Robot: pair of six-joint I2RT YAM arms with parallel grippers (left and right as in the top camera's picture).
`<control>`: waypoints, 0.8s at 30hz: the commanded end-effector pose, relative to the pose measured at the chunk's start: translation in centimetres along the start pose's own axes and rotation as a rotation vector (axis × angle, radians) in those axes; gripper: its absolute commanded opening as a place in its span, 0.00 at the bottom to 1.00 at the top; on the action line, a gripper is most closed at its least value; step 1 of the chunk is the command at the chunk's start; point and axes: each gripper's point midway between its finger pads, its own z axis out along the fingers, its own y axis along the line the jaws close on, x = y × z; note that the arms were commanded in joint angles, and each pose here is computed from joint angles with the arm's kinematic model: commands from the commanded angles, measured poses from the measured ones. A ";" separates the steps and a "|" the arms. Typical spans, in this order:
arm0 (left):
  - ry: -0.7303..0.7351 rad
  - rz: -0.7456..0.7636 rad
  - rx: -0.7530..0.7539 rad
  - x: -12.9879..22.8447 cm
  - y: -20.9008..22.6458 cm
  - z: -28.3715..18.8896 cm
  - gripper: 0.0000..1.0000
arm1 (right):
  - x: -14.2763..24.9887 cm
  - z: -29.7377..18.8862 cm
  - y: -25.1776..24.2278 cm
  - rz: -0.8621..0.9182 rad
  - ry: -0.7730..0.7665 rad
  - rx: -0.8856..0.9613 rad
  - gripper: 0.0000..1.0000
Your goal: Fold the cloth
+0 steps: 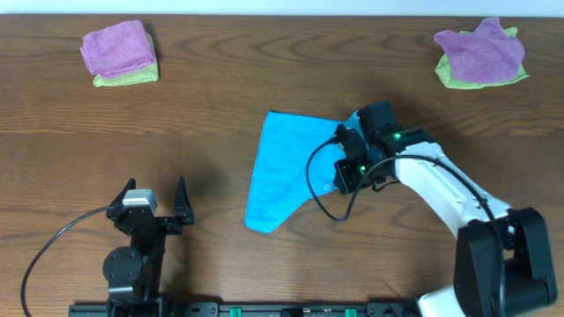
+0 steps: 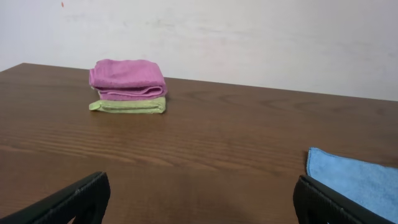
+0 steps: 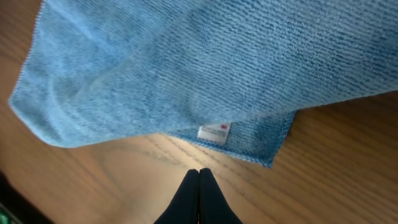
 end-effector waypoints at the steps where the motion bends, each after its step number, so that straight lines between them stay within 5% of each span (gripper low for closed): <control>1: 0.044 0.008 -0.003 1.9 0.1 0.2 0.96 | 0.2 0.8 -0.6 0.009 0.019 0.029 0.01; 24: 0.044 0.008 -0.003 1.9 0.2 0.2 0.96 | -0.3 2.6 -2.1 0.016 0.026 0.080 0.02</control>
